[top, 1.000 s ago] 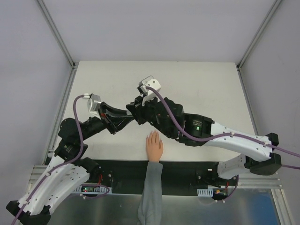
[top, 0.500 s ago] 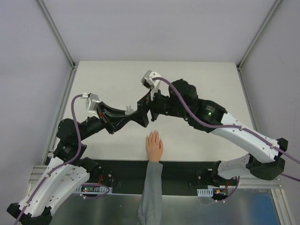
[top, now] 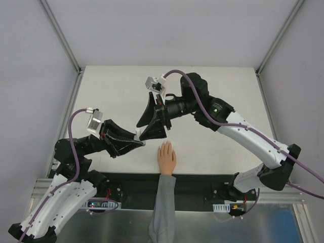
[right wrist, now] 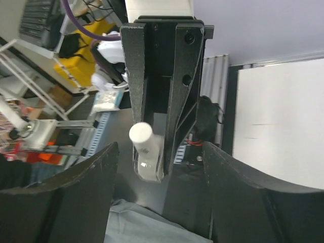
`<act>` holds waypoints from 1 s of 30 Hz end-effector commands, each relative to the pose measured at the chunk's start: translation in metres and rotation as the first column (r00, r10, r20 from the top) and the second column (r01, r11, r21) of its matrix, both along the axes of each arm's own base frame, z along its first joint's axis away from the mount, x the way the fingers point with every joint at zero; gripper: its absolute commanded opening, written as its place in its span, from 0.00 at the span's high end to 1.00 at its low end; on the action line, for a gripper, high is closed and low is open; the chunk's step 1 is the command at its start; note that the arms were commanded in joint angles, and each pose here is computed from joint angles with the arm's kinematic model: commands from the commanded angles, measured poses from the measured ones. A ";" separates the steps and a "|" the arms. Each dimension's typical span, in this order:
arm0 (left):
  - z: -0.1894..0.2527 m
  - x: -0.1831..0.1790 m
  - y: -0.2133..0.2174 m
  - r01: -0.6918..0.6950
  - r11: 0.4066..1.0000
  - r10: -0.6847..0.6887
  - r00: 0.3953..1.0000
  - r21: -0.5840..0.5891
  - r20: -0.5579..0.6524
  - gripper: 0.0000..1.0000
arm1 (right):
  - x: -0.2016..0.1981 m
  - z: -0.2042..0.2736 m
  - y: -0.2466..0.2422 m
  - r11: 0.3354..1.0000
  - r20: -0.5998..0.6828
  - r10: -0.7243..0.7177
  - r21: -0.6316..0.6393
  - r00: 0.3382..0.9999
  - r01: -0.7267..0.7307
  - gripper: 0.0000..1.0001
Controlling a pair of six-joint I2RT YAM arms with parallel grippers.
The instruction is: Paint the nails
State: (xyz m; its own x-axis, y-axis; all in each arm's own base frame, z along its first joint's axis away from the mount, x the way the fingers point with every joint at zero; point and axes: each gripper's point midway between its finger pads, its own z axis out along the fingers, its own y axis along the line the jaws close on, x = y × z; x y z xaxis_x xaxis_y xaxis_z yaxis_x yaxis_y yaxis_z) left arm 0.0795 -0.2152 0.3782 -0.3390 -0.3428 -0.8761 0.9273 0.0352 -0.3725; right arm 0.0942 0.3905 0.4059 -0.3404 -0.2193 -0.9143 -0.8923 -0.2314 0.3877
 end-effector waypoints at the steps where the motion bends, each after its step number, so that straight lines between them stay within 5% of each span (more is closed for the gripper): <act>1: 0.016 -0.015 0.003 0.051 0.998 -0.049 0.996 -0.036 0.071 1.00 | -0.018 0.026 0.003 0.983 -0.034 0.158 0.099 0.987 -0.154 0.34; 5: 0.015 -0.015 0.001 0.069 0.997 -0.067 0.996 -0.026 0.067 1.00 | -0.014 0.030 0.007 0.983 -0.033 0.142 0.121 0.989 -0.137 0.38; 12: 0.017 -0.011 -0.001 0.065 0.997 -0.063 0.996 -0.028 0.071 1.00 | -0.014 0.030 0.012 0.982 -0.043 0.152 0.118 0.987 -0.146 0.75; 15: 0.026 -0.003 0.001 0.012 0.999 -0.008 0.997 -0.046 0.078 1.00 | -0.018 0.021 0.008 0.984 -0.040 0.149 0.106 0.988 -0.144 0.82; 18: 0.033 0.020 0.005 -0.130 0.990 0.133 0.989 -0.046 0.071 1.00 | -0.014 0.008 0.004 0.995 -0.025 0.072 0.076 0.997 -0.069 0.99; 19: 0.035 0.028 0.008 -0.178 0.983 0.181 0.981 -0.049 0.069 1.00 | 0.001 0.000 0.002 0.996 0.038 -0.077 0.041 0.996 0.076 0.99; 21: 0.042 0.052 0.017 -0.321 0.945 0.326 0.942 -0.070 0.084 1.00 | -0.011 -0.017 0.009 0.963 0.205 -0.254 -0.039 0.945 0.267 0.99; 22: 0.036 0.065 0.016 -0.362 0.931 0.364 0.929 -0.042 0.072 1.00 | 0.060 -0.021 -0.018 0.685 0.390 -0.661 -0.037 0.641 0.728 0.99; 23: 0.035 0.074 0.017 -0.398 0.917 0.399 0.911 -0.029 0.106 1.00 | 0.070 -0.024 -0.029 0.530 0.430 -0.760 -0.024 0.487 0.848 0.99; 25: 0.032 0.095 0.015 -0.452 0.892 0.450 0.887 -0.006 0.102 1.00 | 0.064 -0.029 -0.037 0.383 0.404 -0.848 0.022 0.342 0.924 0.99; 28: 0.024 0.113 0.009 -0.468 0.884 0.465 0.881 0.010 0.091 1.00 | 0.061 -0.027 -0.033 0.377 0.355 -0.868 0.017 0.347 0.926 0.99; 30: 0.014 0.115 0.005 -0.450 0.893 0.449 0.892 0.018 0.060 1.00 | 0.054 -0.019 -0.025 0.436 0.340 -0.849 0.021 0.404 0.900 0.99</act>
